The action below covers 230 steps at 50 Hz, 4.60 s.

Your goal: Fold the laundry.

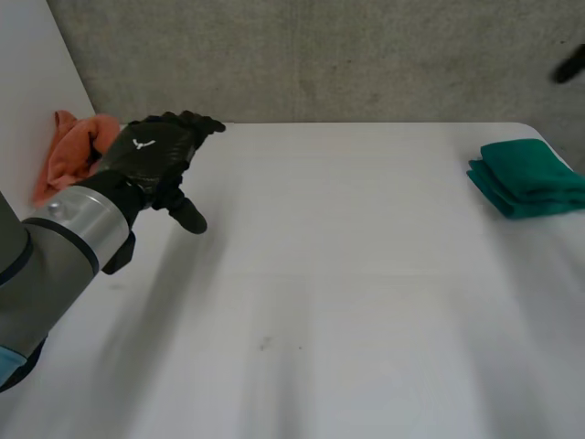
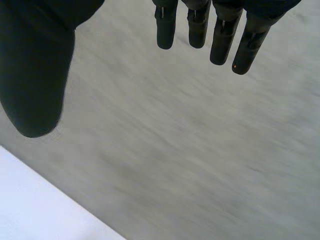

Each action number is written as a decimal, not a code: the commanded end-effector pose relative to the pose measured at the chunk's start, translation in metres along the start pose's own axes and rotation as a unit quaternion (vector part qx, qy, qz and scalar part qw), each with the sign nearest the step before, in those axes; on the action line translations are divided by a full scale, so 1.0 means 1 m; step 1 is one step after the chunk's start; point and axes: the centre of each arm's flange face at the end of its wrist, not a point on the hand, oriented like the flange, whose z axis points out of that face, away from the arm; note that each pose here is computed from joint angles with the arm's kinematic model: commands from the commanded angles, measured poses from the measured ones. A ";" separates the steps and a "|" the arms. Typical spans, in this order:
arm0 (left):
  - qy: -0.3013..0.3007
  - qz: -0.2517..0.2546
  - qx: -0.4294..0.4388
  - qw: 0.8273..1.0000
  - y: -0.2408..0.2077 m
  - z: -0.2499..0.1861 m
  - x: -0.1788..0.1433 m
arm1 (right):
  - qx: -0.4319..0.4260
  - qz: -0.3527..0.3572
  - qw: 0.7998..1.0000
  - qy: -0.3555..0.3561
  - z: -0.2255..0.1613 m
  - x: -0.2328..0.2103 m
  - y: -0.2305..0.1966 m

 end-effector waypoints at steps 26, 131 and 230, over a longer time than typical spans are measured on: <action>-0.193 0.058 0.023 0.979 0.032 0.102 -0.185 | -0.155 -0.012 0.958 -0.240 -0.196 -0.211 0.076; -0.215 0.280 0.032 0.935 0.170 0.218 -0.282 | -0.139 -0.059 0.958 -0.244 -0.190 -0.215 0.086; -0.106 0.286 0.011 0.952 0.125 0.221 -0.202 | -0.140 -0.058 0.966 -0.211 -0.171 -0.197 0.087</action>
